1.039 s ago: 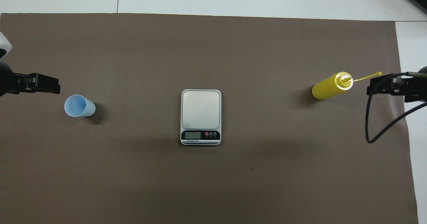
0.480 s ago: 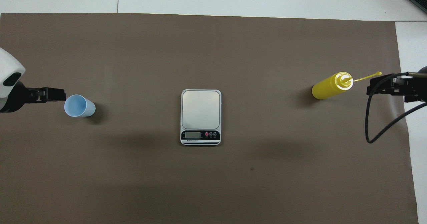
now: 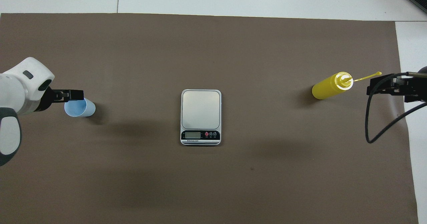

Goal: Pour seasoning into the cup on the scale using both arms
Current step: 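Reach the left gripper to the blue cup and grasp it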

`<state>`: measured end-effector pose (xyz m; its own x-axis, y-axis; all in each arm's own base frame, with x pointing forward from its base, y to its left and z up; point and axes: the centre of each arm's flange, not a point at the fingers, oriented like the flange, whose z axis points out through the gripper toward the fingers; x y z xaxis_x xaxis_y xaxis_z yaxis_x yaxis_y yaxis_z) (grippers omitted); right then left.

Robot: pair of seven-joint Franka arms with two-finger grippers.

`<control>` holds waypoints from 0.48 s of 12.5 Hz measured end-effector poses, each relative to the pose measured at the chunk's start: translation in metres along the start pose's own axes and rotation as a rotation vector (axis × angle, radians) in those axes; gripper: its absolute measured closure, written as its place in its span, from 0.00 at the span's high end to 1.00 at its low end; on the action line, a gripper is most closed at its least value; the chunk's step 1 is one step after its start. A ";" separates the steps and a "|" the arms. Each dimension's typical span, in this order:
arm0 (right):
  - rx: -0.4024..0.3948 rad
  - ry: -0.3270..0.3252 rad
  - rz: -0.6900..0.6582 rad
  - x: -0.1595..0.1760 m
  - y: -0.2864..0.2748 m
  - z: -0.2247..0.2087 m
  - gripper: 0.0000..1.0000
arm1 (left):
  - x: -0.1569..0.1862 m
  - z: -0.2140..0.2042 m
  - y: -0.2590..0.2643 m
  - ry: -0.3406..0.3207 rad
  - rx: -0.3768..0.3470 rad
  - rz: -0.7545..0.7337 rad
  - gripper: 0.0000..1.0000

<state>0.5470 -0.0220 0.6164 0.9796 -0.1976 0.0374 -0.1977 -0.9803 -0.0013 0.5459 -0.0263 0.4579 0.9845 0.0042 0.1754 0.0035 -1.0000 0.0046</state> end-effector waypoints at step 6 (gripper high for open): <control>0.000 0.000 0.000 0.000 0.000 0.000 1.00 | -0.007 0.064 0.001 0.007 0.003 0.003 1.00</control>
<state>0.5470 -0.0220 0.6164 0.9796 -0.1976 0.0374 -0.1977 -0.9803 -0.0013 0.5504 -0.0280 0.3937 0.9832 0.0009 0.1825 0.0007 -1.0000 0.0013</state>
